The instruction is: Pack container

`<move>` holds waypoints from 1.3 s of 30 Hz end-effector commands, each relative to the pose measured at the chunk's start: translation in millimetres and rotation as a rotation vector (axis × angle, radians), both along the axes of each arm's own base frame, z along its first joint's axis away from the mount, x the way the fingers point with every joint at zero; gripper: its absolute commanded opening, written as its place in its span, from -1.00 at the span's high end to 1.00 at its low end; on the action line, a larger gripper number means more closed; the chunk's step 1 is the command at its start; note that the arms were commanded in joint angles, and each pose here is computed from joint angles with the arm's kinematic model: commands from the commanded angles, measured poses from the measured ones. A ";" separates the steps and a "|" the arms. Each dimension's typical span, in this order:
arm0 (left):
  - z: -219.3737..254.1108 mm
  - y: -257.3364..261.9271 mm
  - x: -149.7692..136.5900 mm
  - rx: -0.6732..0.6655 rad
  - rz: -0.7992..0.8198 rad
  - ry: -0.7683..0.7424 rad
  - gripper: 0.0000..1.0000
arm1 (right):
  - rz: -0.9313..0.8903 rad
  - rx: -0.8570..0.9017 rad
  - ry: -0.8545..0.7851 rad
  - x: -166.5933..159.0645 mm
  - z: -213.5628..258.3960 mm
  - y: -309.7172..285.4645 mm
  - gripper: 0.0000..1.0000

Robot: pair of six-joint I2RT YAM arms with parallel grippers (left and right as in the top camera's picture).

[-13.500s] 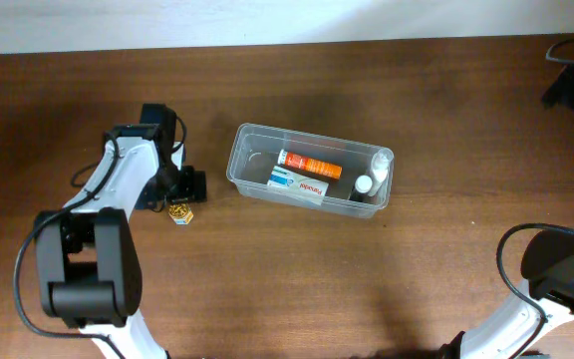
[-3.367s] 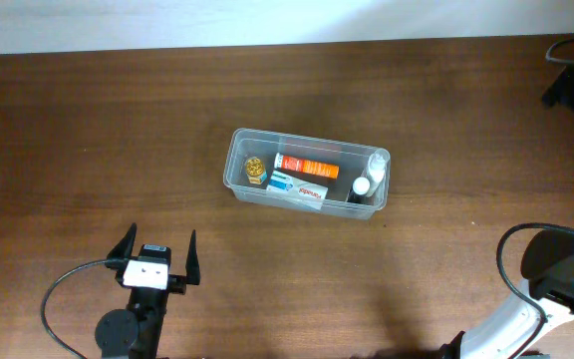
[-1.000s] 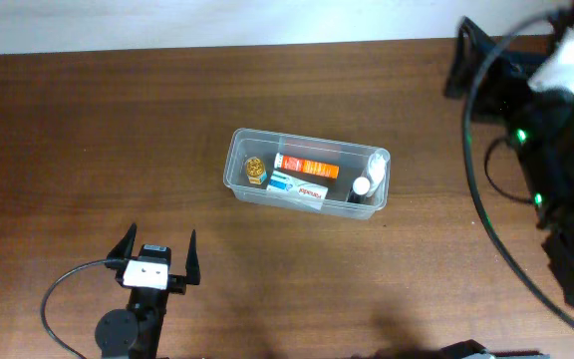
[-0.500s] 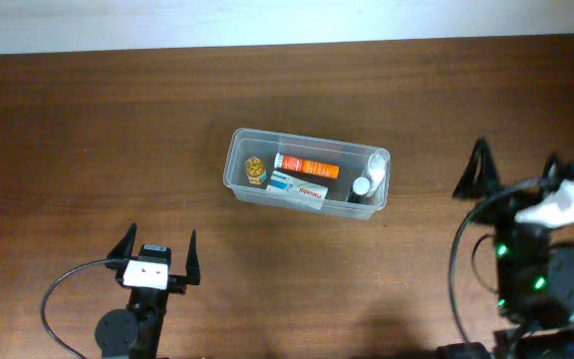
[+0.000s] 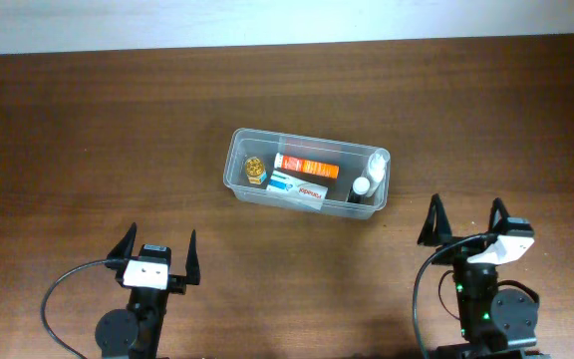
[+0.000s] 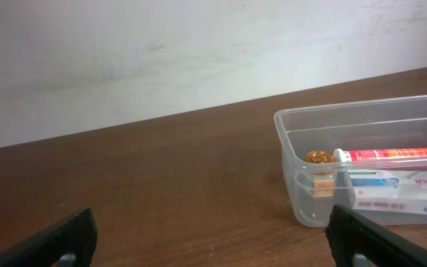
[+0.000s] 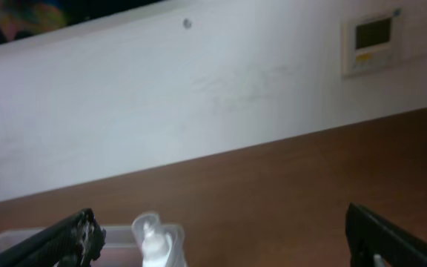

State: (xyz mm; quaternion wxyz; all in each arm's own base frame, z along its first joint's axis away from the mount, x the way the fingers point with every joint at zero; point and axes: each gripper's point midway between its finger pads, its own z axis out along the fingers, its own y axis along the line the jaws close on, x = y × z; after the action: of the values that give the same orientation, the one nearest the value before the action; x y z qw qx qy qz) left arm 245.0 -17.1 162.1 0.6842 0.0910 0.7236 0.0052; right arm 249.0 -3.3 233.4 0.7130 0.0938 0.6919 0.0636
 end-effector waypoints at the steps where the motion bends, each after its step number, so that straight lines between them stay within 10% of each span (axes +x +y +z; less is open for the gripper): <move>1: -1.4 2.4 0.1 0.020 0.011 -0.005 -0.99 | 0.050 -0.006 -0.006 -2.0 -12.9 7.8 -0.97; 39: -1.4 2.4 0.1 0.020 0.011 -0.005 -0.99 | 0.159 -0.111 0.093 -4.0 -76.0 26.4 -0.97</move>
State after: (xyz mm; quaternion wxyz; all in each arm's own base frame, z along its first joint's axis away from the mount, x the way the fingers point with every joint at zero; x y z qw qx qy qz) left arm 245.0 -17.1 162.1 0.6842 0.0910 0.7236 0.0052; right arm 245.6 20.9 158.0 0.6760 0.0108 0.7330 0.0751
